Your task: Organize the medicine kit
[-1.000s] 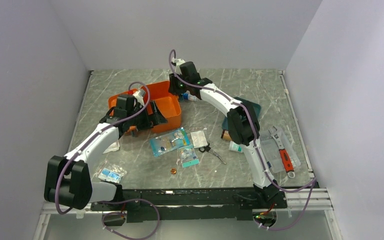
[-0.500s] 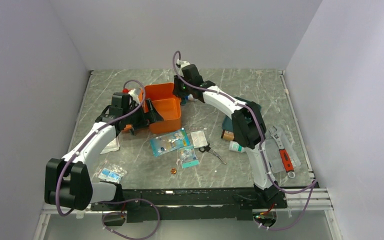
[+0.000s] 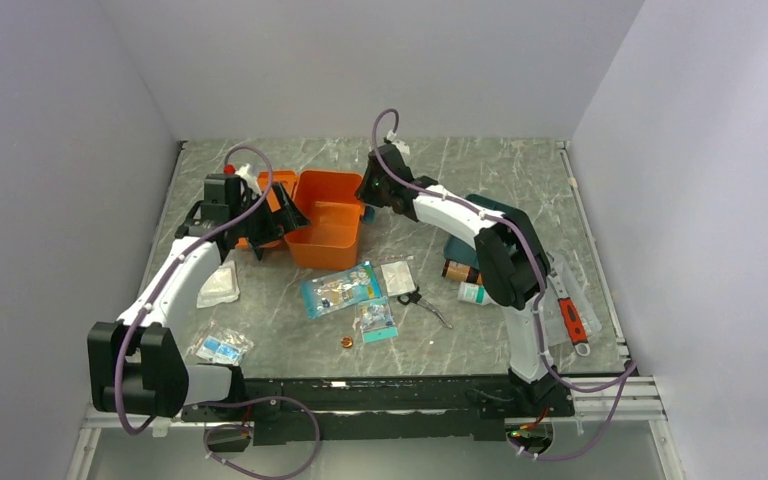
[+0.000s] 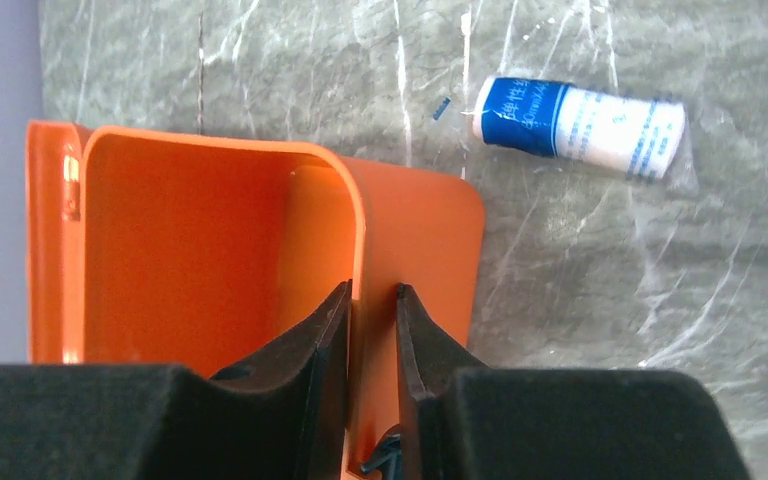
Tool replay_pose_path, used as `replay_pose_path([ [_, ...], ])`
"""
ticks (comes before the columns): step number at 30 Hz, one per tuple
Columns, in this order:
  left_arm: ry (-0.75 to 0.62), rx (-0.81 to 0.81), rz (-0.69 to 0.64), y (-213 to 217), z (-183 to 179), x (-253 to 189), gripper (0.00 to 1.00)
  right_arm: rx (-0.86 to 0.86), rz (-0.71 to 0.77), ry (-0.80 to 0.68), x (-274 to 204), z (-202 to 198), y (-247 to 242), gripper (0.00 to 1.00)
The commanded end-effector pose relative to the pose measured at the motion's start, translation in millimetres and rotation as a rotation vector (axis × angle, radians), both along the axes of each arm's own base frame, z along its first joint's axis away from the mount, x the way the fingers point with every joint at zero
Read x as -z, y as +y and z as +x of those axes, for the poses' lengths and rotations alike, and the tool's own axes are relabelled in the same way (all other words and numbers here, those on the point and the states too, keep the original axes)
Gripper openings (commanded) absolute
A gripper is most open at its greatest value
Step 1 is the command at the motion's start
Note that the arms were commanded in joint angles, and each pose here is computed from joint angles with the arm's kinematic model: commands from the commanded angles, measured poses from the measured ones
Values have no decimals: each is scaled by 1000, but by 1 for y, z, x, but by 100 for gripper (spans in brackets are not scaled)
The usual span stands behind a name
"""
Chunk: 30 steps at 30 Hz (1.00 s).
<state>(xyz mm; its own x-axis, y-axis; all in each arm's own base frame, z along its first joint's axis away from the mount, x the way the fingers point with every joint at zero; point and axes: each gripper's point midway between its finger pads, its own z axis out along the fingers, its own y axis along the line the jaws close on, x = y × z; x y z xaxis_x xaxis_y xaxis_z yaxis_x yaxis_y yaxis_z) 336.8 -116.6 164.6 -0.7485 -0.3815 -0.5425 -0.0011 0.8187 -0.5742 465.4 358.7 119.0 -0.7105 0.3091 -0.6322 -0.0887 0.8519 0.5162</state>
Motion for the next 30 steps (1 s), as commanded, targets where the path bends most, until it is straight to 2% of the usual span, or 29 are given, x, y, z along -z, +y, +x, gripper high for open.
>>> replay_pose_path([
  [1, -34, -45, 47, 22, 12, -7, 99, 130, 138, 45, -22, -12, 11, 0],
  [12, -67, -42, 83, 37, -5, -23, 99, 330, 203, 162, -3, -36, 23, 0],
  [25, -98, -12, 70, 43, -13, -39, 99, 346, 197, 119, -28, -50, 38, 0],
  [30, -107, -4, 62, 44, -12, -43, 99, 360, 215, 92, -40, -51, 41, 11],
])
